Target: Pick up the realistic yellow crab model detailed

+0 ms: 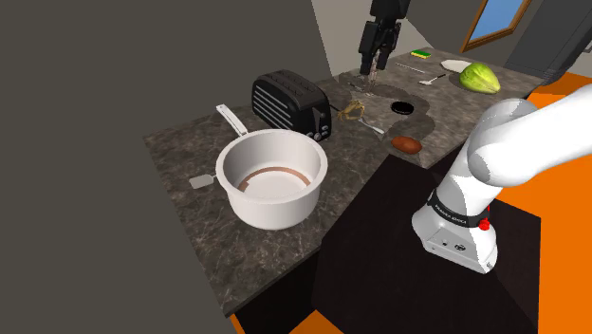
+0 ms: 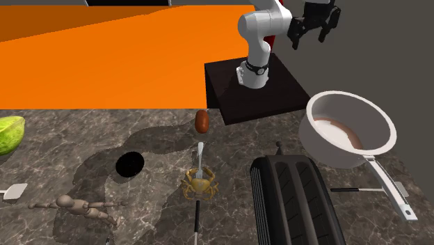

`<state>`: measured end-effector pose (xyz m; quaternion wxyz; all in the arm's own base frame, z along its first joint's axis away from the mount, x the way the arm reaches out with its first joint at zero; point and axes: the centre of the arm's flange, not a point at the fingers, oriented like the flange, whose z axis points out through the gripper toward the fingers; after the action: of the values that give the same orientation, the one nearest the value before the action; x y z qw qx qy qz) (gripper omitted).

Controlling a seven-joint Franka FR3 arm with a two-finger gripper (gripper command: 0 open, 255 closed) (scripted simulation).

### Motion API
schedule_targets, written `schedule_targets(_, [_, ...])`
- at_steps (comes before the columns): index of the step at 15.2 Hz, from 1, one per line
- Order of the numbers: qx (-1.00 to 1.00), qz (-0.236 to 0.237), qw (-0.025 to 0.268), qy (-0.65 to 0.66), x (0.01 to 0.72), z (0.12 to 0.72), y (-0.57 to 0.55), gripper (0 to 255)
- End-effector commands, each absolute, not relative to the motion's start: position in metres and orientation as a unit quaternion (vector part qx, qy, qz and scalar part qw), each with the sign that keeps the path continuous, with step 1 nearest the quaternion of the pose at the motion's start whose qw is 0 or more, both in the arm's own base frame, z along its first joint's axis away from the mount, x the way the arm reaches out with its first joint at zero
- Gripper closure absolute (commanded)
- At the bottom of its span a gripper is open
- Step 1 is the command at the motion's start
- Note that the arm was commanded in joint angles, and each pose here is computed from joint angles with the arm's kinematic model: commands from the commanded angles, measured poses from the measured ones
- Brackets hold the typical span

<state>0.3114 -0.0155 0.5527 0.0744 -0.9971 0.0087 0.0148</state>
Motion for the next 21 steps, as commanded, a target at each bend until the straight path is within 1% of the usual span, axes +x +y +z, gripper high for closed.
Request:
schedule_targets(1, [-0.997, 0.015, 0.074, 0.009, 0.311, 0.553, -0.015, 0])
schedule_targets(21, [-0.994, -0.029, 0.084, 0.061, 0.398, 0.388, -0.198, 0])
